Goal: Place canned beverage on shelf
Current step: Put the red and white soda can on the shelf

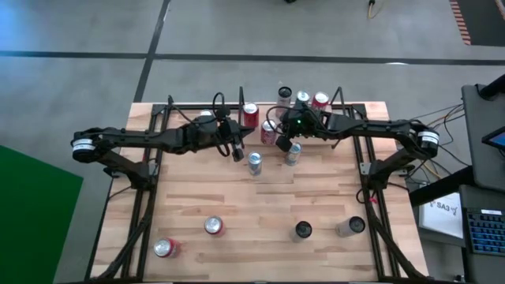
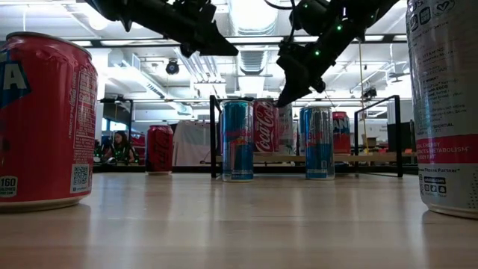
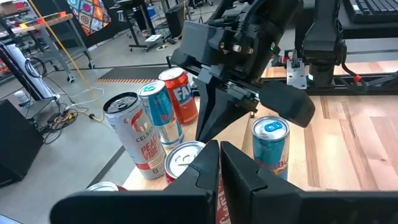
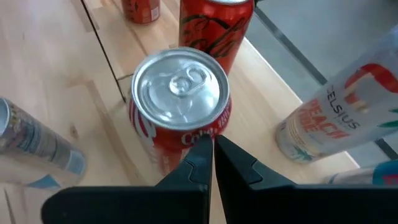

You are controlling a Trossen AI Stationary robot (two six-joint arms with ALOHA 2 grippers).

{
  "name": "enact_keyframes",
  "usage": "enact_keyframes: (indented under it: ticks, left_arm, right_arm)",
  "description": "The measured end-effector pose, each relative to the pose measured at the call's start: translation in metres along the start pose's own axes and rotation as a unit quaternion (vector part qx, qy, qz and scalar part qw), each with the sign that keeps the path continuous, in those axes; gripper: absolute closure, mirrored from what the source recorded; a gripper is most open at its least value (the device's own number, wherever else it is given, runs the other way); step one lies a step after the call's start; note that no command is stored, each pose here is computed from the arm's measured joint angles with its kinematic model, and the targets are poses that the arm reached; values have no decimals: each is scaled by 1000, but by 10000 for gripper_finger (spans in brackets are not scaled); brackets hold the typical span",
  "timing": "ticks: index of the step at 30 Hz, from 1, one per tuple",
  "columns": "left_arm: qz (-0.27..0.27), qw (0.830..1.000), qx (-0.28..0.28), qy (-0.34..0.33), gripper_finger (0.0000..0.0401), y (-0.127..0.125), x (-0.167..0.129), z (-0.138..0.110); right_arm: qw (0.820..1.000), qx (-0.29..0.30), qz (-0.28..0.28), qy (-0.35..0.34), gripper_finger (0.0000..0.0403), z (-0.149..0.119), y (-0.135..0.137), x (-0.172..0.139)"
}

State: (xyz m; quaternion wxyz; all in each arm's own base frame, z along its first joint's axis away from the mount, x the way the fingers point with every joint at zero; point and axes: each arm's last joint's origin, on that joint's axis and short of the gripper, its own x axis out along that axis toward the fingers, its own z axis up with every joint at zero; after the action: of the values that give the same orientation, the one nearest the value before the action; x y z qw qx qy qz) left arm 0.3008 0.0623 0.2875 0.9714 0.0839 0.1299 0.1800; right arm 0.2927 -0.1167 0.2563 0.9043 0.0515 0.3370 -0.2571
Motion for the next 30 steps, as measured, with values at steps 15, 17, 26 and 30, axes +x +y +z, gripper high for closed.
enact_keyframes:
  ticks: [15, 17, 26, 30]
  left_arm:
    - [0, 1000, -2, -1, 401, 0, 0, 0]
    - [0, 1000, -2, -1, 401, 0, 0, 0]
    - [-1, 1000, -7, -1, 401, 0, 0, 0]
    - [-1, 1000, -7, 0, 401, 0, 0, 0]
  right_arm:
    - [993, -5, 120, 15, 394, 13, 10, -31]
    - [989, -8, 149, 7, 394, 13, 13, -26]
    - [988, -22, 149, -15, 394, 13, 18, 2]
    - [993, -23, 118, -18, 394, 13, 18, 9]
